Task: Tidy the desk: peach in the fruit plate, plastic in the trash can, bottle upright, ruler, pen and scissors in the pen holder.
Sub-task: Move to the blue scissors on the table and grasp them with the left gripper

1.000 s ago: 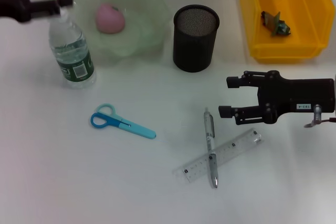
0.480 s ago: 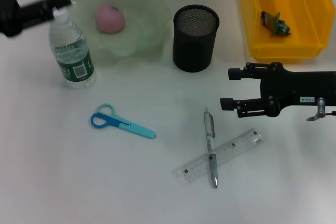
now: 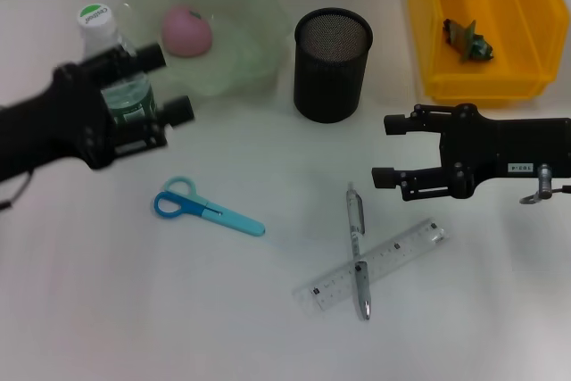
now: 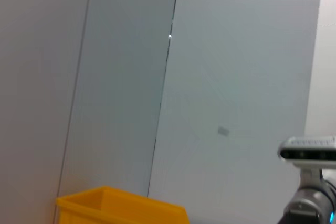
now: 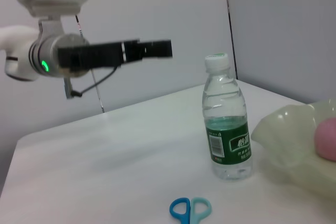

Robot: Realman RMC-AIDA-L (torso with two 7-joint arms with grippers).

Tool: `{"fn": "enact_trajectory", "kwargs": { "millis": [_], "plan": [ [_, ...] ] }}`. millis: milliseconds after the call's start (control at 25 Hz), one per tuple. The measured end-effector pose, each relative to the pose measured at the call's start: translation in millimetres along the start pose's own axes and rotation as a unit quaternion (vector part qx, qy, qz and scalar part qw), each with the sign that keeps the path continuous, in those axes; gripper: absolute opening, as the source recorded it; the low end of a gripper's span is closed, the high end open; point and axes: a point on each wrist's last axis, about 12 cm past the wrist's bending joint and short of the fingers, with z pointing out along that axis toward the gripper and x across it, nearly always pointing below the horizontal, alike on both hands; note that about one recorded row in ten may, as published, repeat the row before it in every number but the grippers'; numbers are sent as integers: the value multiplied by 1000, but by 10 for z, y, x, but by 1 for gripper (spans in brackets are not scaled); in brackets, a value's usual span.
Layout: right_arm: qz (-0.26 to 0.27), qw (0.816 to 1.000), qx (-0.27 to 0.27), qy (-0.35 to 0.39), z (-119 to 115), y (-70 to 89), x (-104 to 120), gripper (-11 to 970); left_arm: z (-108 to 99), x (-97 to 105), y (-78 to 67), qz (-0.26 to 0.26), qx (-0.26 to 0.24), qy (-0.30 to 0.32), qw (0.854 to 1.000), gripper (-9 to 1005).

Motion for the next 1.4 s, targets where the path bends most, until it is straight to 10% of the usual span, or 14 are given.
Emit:
{"fn": "enact_trajectory", "kwargs": {
  "millis": [360,840,1160,1400],
  "plan": [
    [1,1000,-1,6,-12,9,26,833,61,343,-107,6,-15,32,999,809],
    [9,1000,2,4,-22,29,63,834,92,307,-52,0,-28,30,999,805],
    [19,1000,2,2,-21,35,75,834,362,-289,277,22,38,102,994,802],
    [36,999,5,3,-23,25,70,833,773,-757,359,109,105,235,960,799]
  ]
}}
